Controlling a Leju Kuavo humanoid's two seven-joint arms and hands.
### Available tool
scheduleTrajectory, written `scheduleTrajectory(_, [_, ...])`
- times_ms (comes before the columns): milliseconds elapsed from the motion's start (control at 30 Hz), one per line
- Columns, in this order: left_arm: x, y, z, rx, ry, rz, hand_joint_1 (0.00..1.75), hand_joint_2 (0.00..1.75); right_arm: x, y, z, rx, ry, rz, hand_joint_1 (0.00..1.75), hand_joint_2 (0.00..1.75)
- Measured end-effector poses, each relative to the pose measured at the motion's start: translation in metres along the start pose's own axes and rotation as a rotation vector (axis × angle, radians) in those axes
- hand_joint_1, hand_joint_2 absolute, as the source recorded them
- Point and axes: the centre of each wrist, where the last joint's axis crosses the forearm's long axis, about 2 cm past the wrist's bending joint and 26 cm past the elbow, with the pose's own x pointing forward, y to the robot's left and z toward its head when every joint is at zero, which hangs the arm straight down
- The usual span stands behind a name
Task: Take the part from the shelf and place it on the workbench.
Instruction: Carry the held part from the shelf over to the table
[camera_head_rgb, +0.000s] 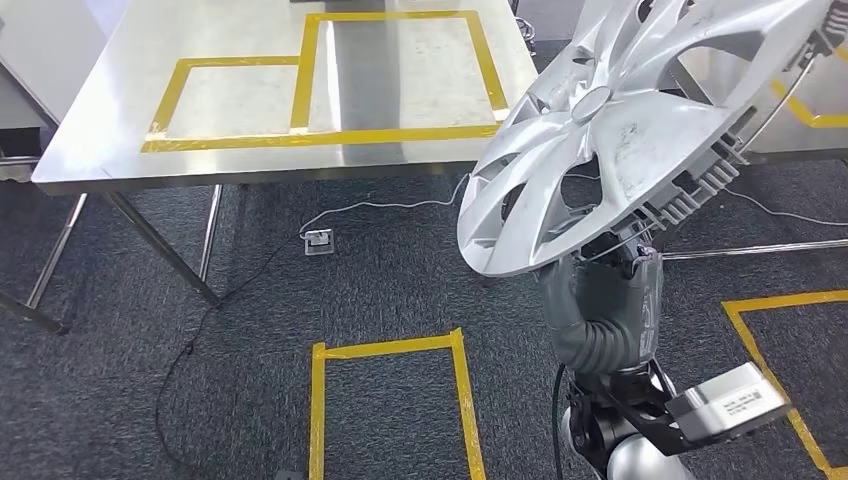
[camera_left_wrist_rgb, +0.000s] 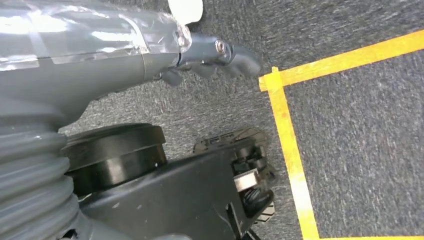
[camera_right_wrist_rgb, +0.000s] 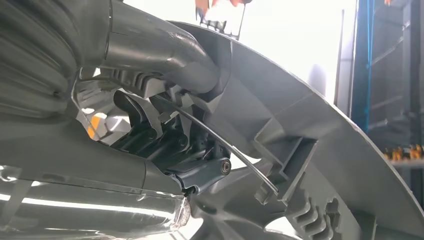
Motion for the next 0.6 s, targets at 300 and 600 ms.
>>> scheduleTrajectory(300, [0.0003, -0.0045, 0.0012, -0.011, 0.008, 0.002, 0.00, 1.75, -0.0004, -0.0014, 0.0005, 0.000, 0.020, -0.041, 1.75, 1.75])
scheduleTrajectory(600, [0.0002, -0.0044, 0.0011, -0.015, 0.013, 0.001, 0.00, 1.75, -0.0009, -0.0011, 0.0032, -0.015, 0.024, -0.053, 1.75, 1.75])
